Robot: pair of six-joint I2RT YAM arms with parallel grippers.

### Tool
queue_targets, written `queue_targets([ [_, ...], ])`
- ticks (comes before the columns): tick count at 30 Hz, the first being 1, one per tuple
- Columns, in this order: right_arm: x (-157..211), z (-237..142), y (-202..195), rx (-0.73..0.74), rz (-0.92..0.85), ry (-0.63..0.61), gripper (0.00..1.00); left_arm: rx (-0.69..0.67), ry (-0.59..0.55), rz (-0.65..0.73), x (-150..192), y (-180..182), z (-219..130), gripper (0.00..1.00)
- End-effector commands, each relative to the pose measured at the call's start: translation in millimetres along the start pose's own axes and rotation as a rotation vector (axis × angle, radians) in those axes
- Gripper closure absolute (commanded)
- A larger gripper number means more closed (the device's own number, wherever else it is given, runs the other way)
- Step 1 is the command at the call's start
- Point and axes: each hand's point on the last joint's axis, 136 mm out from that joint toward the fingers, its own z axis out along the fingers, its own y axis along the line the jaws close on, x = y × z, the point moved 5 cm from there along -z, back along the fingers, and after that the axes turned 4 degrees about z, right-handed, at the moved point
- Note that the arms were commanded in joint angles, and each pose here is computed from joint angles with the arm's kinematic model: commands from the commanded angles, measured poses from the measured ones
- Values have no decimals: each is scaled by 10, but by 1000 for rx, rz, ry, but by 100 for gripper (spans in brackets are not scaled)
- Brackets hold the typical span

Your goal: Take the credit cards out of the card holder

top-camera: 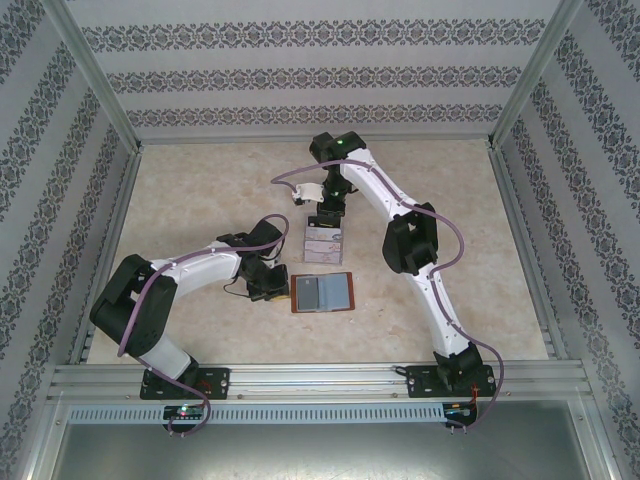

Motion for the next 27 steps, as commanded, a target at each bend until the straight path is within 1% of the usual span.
queue_targets([
  [1,-107,-209,15,79,-24,-18,78,-7,-14,-6,-6,23,-69,92],
  [5,-122,-324,-53,153,-28,-18,76,-5,-12,-3,-15,10,-66,92],
  [13,-164,-524,-94,242,-33,-36,74,-4,-8,-1,-22,11,-55,92],
  [18,-168,-515,-229,327,-15,-20,72,2,-8,0,-22,7,-45,92],
  [20,-173,-497,-251,339,-1,-18,72,7,-12,2,-25,-4,-52,92],
  [23,-208,-518,-257,349,53,-49,71,25,-15,6,-33,-32,-56,92],
  [27,-232,-579,-316,412,231,-130,70,37,-19,12,-50,-54,-52,92],
])
